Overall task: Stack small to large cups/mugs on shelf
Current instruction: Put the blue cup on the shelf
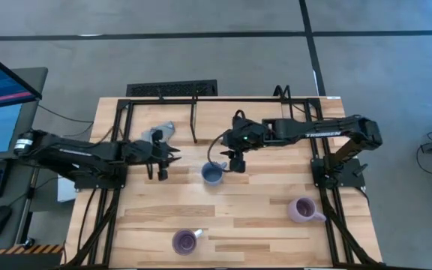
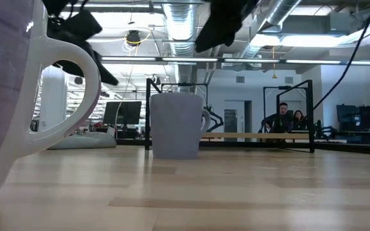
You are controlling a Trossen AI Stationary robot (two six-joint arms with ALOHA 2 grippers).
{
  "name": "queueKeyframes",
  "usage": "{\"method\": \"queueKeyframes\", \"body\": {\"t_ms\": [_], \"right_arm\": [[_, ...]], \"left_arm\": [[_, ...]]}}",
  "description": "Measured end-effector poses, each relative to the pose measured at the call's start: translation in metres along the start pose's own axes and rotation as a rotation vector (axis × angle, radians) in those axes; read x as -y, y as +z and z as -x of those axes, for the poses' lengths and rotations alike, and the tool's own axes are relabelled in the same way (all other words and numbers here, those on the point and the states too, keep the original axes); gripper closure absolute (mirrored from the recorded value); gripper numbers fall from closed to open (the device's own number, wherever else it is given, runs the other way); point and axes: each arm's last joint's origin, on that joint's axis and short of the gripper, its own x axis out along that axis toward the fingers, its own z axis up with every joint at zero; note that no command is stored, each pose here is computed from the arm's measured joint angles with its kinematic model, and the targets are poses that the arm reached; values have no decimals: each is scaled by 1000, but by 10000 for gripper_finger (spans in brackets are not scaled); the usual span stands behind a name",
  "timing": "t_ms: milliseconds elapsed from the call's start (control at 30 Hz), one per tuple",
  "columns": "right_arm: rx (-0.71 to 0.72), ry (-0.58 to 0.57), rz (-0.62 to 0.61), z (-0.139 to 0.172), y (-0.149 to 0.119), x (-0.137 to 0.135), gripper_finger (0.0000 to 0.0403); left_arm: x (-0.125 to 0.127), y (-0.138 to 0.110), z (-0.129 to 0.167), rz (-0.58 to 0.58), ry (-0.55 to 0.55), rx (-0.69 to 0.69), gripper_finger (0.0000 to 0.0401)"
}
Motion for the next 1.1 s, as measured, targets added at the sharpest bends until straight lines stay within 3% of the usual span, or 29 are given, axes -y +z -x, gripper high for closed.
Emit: {"method": "queueKeyframes", "body": {"t_ms": [267,500,1100], "right_arm": [[-71,5,1,-47,-10,-3,217],[-134,-1,-32,-73,-21,1,217],[-154,56,-139,-82,-25,-5,217]], "left_arm": [[-8,-5,26,34,28,-10,282],[-8,-11,28,39,24,-49,282],[-7,-13,27,43,24,-75,282]]}}
